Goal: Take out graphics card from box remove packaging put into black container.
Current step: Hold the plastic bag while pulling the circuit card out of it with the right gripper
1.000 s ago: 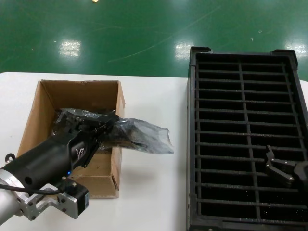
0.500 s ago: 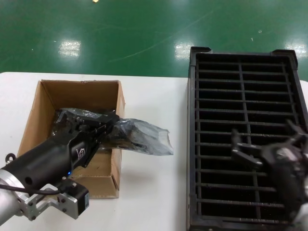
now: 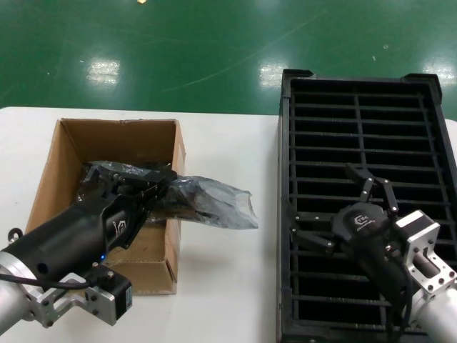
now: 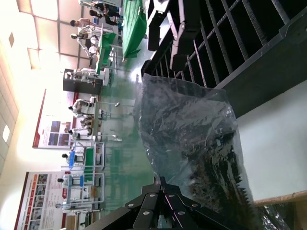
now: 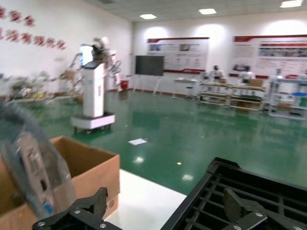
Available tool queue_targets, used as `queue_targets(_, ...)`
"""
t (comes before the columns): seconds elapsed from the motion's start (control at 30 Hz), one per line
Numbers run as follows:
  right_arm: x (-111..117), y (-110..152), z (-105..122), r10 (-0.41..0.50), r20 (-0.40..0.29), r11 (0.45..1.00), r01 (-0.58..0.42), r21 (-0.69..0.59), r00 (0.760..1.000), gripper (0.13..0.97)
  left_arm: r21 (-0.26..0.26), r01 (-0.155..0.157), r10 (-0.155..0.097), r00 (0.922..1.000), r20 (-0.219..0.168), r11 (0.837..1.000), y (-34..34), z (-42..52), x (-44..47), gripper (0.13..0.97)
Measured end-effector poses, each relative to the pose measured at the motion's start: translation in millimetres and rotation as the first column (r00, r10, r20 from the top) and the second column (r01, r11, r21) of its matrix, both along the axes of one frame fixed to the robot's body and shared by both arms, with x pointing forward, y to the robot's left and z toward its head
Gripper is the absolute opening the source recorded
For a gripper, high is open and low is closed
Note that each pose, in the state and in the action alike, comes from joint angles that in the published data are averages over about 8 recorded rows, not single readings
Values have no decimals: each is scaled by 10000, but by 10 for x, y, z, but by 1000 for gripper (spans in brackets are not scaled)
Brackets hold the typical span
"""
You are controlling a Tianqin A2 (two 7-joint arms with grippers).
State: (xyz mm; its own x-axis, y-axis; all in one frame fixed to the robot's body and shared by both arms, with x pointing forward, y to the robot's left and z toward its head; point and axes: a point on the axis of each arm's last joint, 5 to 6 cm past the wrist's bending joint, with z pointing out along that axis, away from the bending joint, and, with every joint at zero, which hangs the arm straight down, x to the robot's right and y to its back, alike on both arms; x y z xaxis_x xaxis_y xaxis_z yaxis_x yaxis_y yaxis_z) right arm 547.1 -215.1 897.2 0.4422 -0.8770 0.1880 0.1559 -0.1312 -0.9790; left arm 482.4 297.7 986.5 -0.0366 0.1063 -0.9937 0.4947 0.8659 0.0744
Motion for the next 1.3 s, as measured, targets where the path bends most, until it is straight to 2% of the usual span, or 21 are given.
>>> queue_targets(0.3, 63, -40, 67, 1022, 189, 9871, -990, -1257, 9946, 766, 0, 0, 0, 10000, 0, 10000, 0, 0, 0, 140)
queue_targets(0.57, 51, 14, 103, 1845, 254, 9679, -1771, -1784, 9825, 571, 0, 0, 0, 10000, 0, 10000, 0, 0, 0, 140)
queue_targets(0.7, 38, 40, 109, 2180, 260, 9567, -2083, -2032, 9756, 571, 0, 0, 0, 10000, 0, 10000, 0, 0, 0, 140)
queue_targets(0.97, -3, 41, 112, 2630, 195, 9360, -2502, -2474, 9646, 364, 0, 0, 0, 10000, 0, 10000, 0, 0, 0, 140)
queue_targets(1.3, -51, 46, 143, 3014, 209, 9162, -2834, -2834, 9533, 222, 0, 0, 0, 10000, 0, 10000, 0, 0, 0, 140)
